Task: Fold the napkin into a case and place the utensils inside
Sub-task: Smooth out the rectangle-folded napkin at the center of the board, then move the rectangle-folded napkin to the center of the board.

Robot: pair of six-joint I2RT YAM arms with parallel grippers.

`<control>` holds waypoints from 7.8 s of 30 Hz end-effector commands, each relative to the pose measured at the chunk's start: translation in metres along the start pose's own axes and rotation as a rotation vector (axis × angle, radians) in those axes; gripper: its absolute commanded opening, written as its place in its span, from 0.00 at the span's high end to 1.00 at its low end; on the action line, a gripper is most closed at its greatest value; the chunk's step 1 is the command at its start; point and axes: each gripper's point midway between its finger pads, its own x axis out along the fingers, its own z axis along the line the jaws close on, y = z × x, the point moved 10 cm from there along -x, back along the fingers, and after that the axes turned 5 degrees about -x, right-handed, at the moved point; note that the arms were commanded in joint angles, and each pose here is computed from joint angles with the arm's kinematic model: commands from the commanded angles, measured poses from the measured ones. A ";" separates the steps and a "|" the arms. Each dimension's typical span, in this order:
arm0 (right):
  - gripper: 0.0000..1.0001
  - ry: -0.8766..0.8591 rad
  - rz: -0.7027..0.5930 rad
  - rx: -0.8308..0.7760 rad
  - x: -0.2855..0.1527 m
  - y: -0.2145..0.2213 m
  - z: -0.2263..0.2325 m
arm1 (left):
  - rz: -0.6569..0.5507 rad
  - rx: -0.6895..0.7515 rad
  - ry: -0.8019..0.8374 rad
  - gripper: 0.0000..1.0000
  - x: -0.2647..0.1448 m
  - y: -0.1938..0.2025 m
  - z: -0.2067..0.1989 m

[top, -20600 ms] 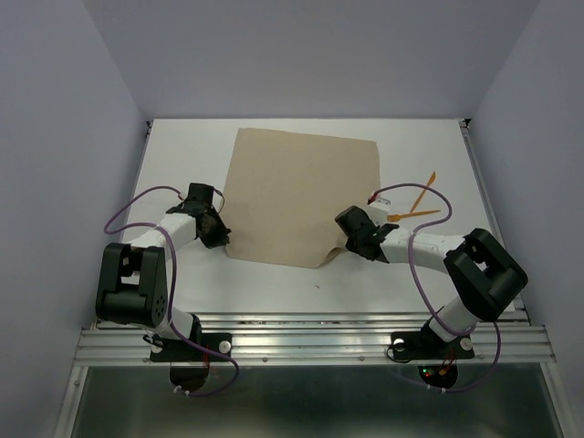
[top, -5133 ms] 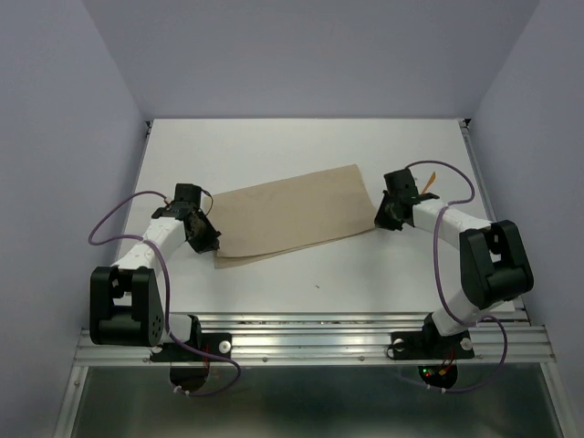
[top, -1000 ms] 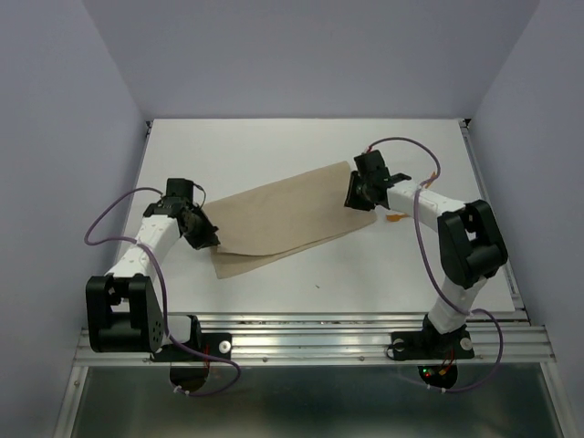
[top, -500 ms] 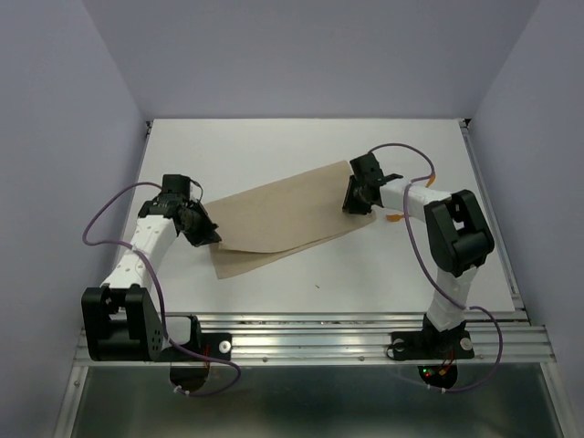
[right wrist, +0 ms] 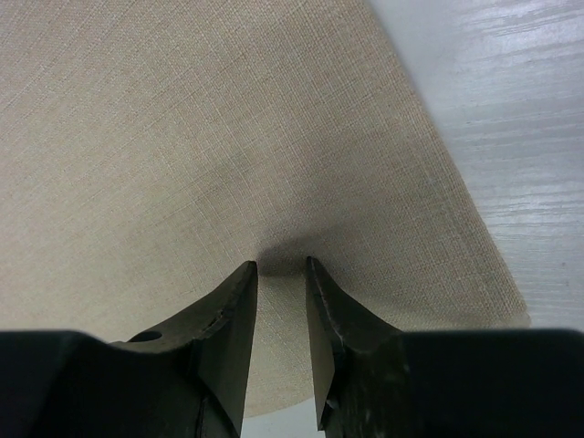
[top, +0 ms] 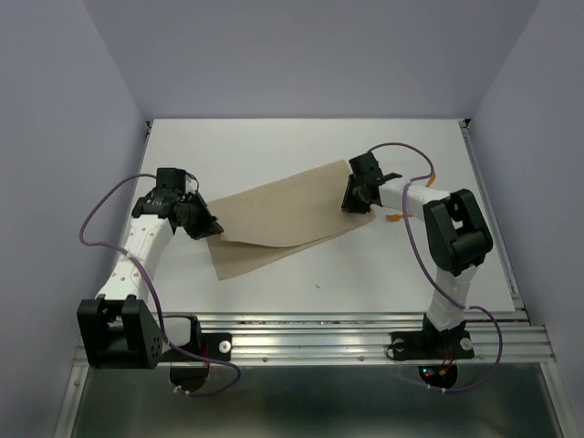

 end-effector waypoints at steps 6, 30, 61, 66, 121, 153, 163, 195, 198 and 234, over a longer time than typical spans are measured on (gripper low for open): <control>0.66 0.032 -0.031 0.002 0.001 -0.007 0.001 | 0.094 0.000 -0.021 1.00 0.005 0.032 0.028; 0.63 -0.049 -0.067 -0.043 -0.032 -0.023 0.010 | -0.117 0.059 -0.036 0.45 0.019 -0.041 -0.015; 0.76 -0.038 -0.077 -0.008 -0.091 0.046 -0.006 | -0.022 0.199 -0.021 0.52 0.103 -0.070 -0.073; 0.75 -0.081 -0.120 -0.073 -0.070 -0.003 0.033 | -0.017 0.208 0.021 0.52 0.118 -0.072 -0.098; 0.78 -0.112 -0.048 0.170 0.046 -0.083 -0.020 | -0.012 0.357 0.018 0.56 0.187 -0.064 -0.113; 0.78 0.029 0.029 0.246 0.035 -0.017 -0.090 | -0.158 0.020 -0.257 0.56 0.131 -0.109 0.012; 0.78 -0.018 0.025 0.236 0.024 -0.018 -0.086 | -0.165 0.009 -0.248 0.57 0.124 -0.114 0.016; 0.73 0.000 0.060 0.101 -0.082 0.086 -0.069 | 0.053 -0.095 -0.249 0.57 0.090 0.042 0.047; 0.74 0.026 0.067 0.107 -0.075 0.092 -0.073 | 0.067 -0.085 -0.252 0.57 0.099 0.042 0.048; 0.74 0.037 0.056 0.096 -0.060 0.076 -0.065 | -0.059 -0.120 -0.292 0.54 0.084 -0.007 0.068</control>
